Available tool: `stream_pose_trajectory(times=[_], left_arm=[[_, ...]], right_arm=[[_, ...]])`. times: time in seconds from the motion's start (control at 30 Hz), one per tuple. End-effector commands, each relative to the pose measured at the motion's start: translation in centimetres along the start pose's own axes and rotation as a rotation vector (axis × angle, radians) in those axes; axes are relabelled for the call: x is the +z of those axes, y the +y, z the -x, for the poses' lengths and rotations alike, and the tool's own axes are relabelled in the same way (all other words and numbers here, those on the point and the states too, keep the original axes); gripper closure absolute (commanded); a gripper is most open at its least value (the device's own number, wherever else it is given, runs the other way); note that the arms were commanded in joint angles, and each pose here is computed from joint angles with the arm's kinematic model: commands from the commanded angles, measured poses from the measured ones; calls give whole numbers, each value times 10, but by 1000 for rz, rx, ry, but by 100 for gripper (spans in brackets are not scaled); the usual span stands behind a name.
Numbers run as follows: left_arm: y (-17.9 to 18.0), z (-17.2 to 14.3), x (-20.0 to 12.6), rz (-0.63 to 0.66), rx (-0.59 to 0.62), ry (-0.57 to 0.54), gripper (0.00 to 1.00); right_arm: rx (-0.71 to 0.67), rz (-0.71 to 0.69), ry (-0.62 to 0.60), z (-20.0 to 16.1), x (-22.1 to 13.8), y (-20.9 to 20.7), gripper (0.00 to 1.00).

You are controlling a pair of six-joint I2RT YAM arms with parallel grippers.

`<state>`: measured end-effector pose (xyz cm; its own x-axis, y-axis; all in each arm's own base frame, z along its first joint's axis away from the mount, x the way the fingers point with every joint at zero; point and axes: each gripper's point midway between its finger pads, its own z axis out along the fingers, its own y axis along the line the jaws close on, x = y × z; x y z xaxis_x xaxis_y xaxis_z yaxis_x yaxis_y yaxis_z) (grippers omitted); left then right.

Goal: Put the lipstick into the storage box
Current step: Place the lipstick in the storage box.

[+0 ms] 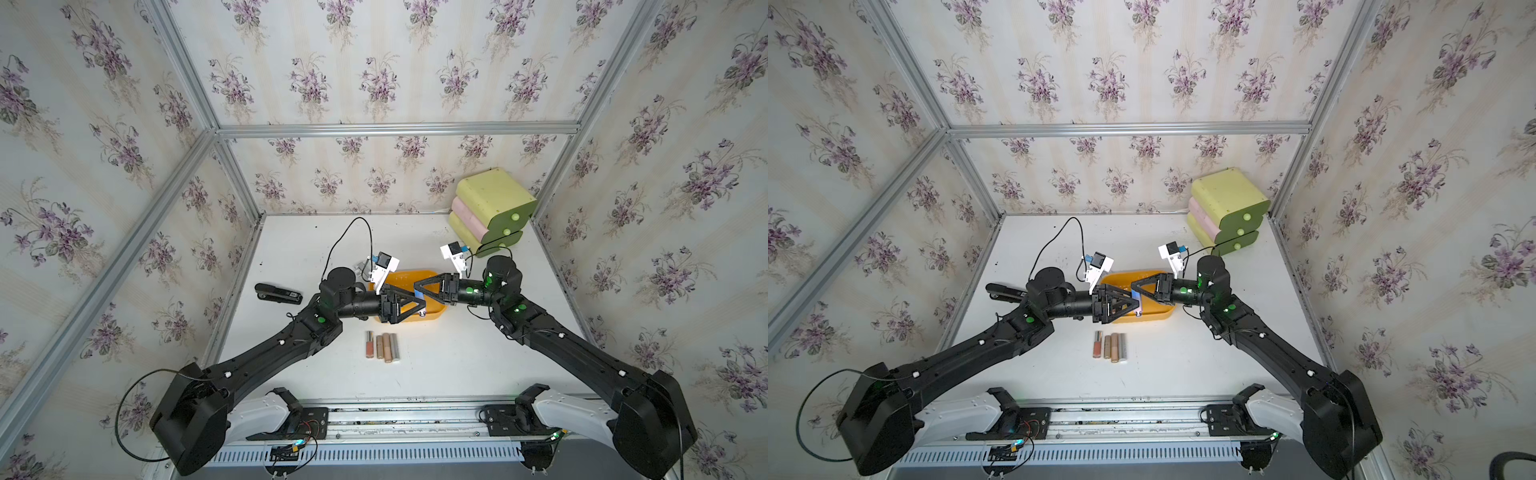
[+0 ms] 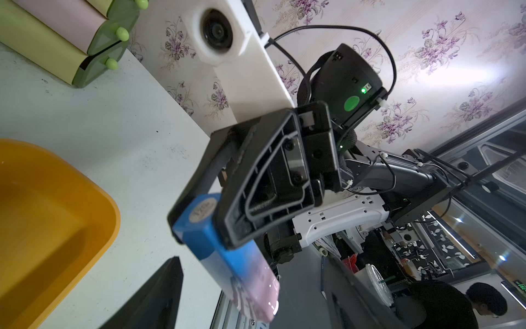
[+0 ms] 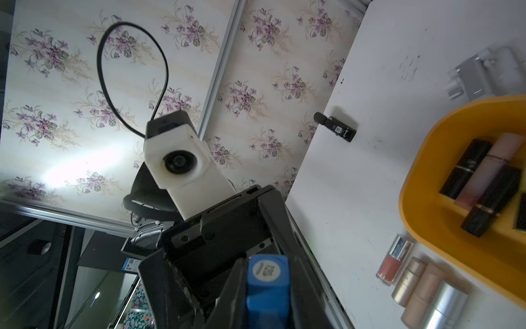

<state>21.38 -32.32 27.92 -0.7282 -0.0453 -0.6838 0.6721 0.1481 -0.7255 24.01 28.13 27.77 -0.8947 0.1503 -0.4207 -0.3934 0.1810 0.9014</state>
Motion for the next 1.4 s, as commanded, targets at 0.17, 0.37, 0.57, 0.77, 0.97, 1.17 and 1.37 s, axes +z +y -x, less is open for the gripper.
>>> stream_pose_trajectory(times=[0.17, 0.37, 0.57, 0.77, 0.97, 1.17, 1.37], left_arm=[[-8, 6, 9, -46, 33, -9, 42], [-5, 8, 14, -54, 16, -14, 44], [-1, 10, 20, -63, -6, -19, 60], [2, 11, 23, -63, -23, -19, 64], [8, 9, 24, -51, -45, -19, 74], [19, 9, 26, -16, -81, -23, 86], [35, 10, 29, 53, -110, -11, 93]], right_arm=[[-21, 30, -10, 5, -3, 8, 81], [-17, 30, -12, 5, -3, 6, 81], [-17, 30, -13, 6, -3, 6, 81], [-19, 26, -13, 5, -3, 5, 81], [-25, 18, -17, 6, -3, 4, 70], [-47, 4, -24, 7, -4, 5, 51], [-61, -51, -48, 11, -11, 0, 36]])
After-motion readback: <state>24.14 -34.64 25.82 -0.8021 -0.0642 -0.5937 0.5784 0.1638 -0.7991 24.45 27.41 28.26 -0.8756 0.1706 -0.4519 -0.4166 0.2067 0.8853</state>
